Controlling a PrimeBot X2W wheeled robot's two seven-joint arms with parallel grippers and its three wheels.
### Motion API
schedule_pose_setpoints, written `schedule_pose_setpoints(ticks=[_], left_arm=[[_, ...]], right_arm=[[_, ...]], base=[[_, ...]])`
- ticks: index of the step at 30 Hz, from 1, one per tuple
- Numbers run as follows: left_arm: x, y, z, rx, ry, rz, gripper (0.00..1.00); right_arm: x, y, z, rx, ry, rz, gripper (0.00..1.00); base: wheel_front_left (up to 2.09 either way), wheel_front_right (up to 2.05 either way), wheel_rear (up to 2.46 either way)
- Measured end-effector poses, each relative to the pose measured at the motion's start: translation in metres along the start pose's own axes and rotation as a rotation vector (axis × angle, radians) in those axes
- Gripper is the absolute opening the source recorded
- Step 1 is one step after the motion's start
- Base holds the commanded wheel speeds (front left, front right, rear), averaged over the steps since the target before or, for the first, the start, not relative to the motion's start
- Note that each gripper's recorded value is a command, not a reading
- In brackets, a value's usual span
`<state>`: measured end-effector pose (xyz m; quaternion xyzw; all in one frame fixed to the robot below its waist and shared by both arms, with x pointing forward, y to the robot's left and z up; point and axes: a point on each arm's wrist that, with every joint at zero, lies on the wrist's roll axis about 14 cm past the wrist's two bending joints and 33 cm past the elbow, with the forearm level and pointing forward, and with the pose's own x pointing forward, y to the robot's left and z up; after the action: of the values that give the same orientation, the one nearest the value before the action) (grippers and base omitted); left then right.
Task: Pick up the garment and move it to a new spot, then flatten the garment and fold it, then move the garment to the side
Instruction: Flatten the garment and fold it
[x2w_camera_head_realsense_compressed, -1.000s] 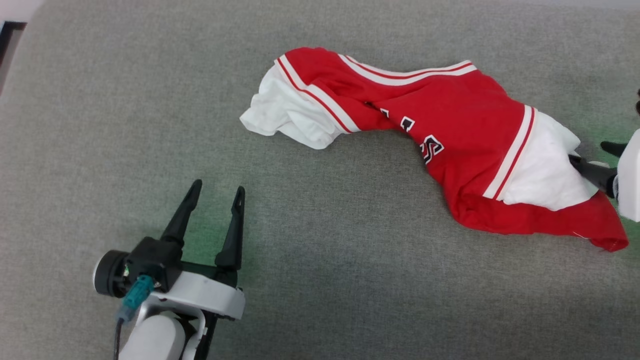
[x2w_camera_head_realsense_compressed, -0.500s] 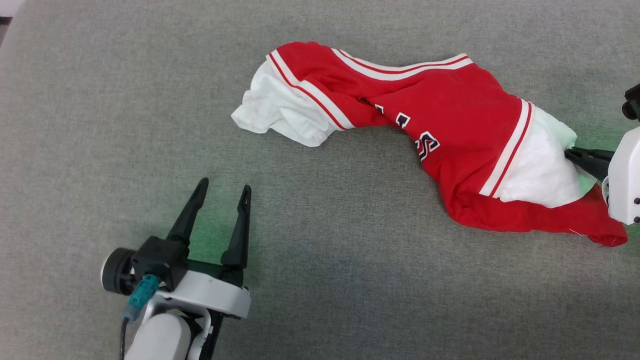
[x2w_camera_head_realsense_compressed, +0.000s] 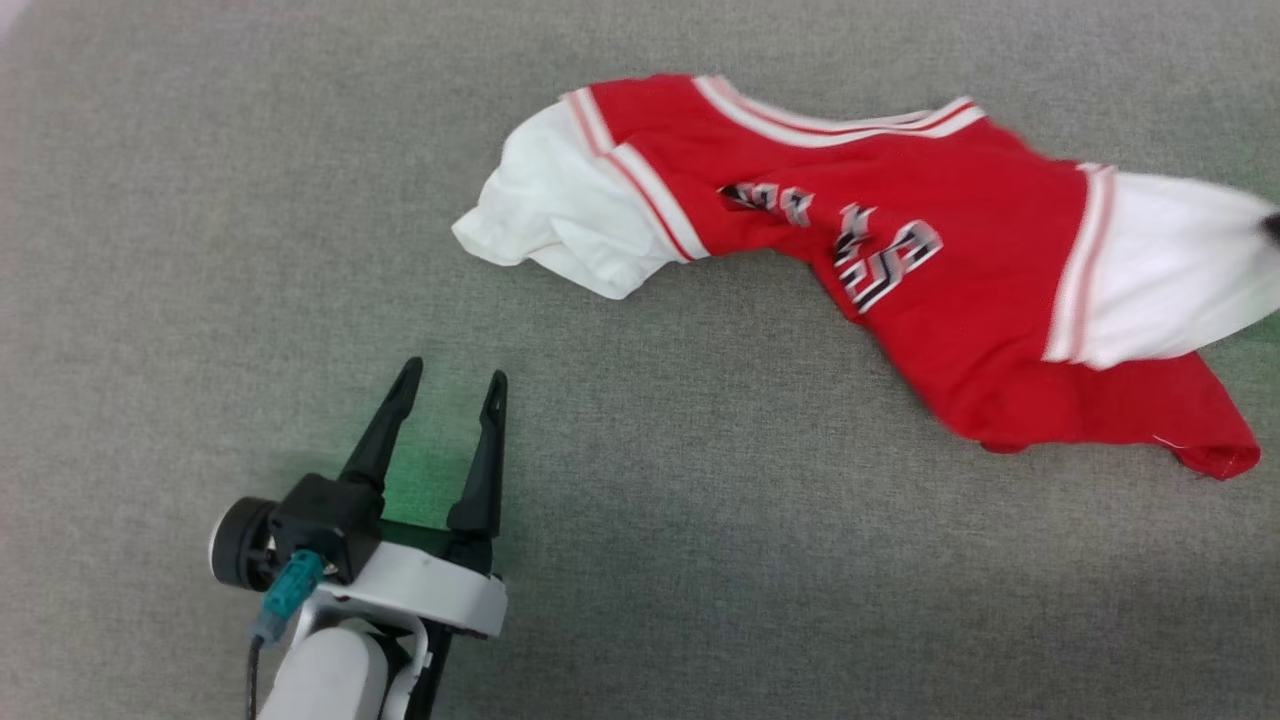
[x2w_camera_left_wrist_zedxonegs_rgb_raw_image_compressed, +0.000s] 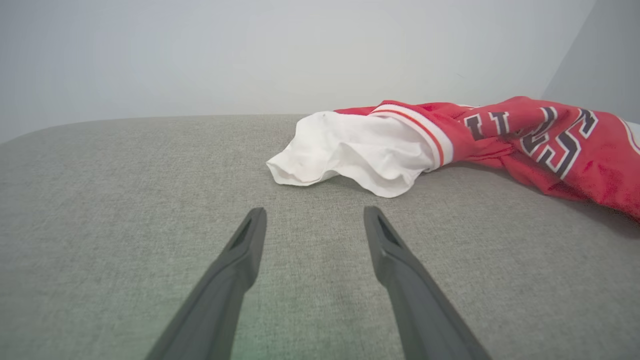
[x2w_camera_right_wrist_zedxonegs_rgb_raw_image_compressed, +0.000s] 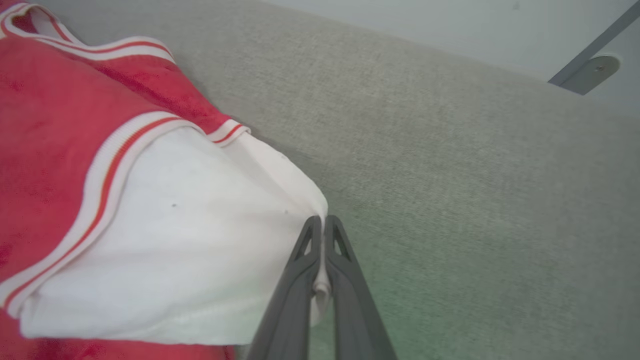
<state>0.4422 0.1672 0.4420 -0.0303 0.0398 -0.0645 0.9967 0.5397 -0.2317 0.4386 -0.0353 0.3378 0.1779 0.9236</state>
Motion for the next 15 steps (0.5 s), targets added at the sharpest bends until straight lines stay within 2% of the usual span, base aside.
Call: schedule_pose_setpoints(ticks=[5,15], left_arm=[[0.003,-0.004,-0.007,-0.006,0.015,-0.016,1.0],[0.006,0.001,-0.016,-0.001,0.034,-0.005,1.0]], right_arm=[[-0.003,-0.044,0.01,-0.045,-0.051,-0.135,0.0],[0.012,-0.104,-0.015,-0.054,0.006,-0.349,0.0]], base=[[0.0,0.0,0.0],[0.0,0.0,0.0]])
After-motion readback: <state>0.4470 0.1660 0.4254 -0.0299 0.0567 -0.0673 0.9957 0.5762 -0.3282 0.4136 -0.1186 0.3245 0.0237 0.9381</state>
